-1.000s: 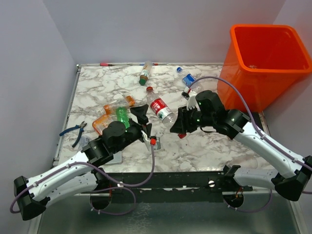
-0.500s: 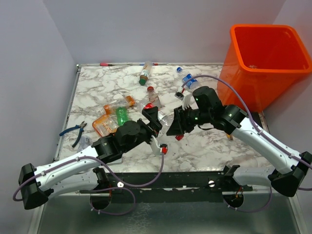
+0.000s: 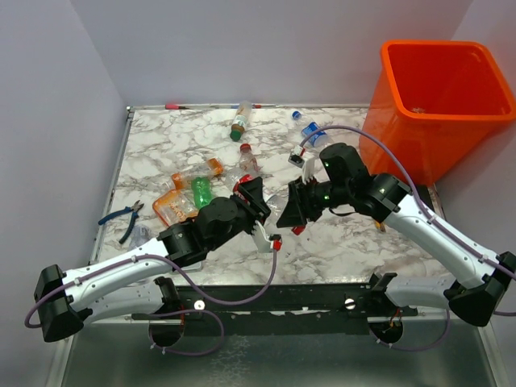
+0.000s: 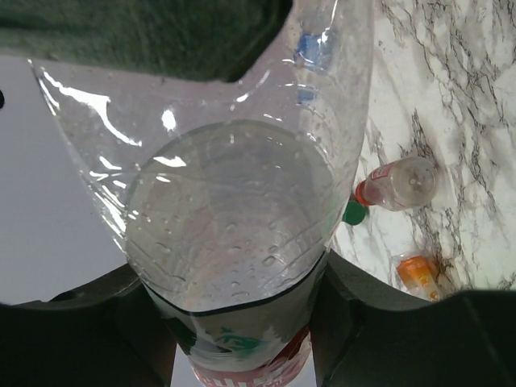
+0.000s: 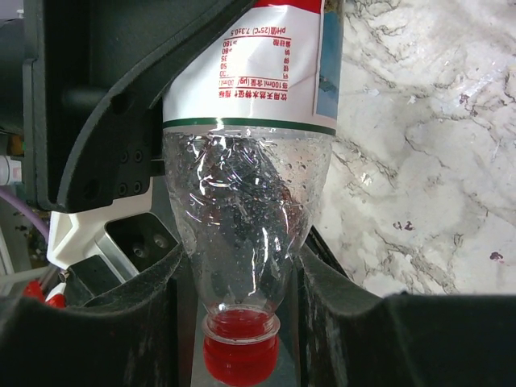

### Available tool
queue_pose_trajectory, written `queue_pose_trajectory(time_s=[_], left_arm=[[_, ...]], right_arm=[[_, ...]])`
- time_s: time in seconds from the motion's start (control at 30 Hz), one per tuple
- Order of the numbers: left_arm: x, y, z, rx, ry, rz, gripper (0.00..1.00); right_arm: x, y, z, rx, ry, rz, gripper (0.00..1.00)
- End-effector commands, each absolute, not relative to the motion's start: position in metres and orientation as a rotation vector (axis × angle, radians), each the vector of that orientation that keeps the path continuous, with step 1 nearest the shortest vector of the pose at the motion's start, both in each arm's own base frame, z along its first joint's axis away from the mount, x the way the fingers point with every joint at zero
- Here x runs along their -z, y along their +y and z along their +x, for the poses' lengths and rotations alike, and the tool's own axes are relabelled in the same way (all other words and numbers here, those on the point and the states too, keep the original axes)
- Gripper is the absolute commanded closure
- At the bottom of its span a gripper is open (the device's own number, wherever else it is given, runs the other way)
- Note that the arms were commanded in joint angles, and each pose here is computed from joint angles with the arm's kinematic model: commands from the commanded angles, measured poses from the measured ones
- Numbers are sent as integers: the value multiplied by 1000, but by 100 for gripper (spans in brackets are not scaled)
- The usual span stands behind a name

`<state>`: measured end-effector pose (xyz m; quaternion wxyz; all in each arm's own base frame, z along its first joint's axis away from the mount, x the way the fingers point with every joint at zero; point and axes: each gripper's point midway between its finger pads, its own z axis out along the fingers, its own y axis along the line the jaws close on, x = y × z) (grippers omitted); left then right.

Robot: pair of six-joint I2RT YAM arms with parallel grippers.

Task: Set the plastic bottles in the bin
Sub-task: Pick up the plastic bottle at the center of the board.

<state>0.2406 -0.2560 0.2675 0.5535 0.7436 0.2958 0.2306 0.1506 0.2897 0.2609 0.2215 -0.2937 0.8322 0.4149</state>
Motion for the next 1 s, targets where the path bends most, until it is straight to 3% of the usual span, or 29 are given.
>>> queue_pose_trajectory(time_s=[0.0,0.03,0.1,0.23,0.4,0.57,0.77,0.97], left_arm=[[-281,-255,245,-570,715,1711,50],[-281,-255,245,-567,720,1706,50],[-280,-254,245,-557,732,1692,50],[-276,-251,245,-523,788,1646,50],[-272,-254,235,-271,971,1475,56],[-262,-282,201,260,1220,1268,58],[-261,-329,143,959,1451,1044,59],[-269,-350,108,1325,1513,978,61]], right_arm=[[-273,287,140,-1191,2254,-858,66],[-276,286,141,-1189,2243,-856,53],[-284,286,142,-1183,2220,-842,38],[-315,281,151,-1138,2127,-793,21],[-384,264,175,-1031,1833,-653,17],[-430,247,179,-1024,1550,-535,17],[-438,244,180,-1053,1437,-476,17],[-431,250,189,-1067,1439,-437,17]])
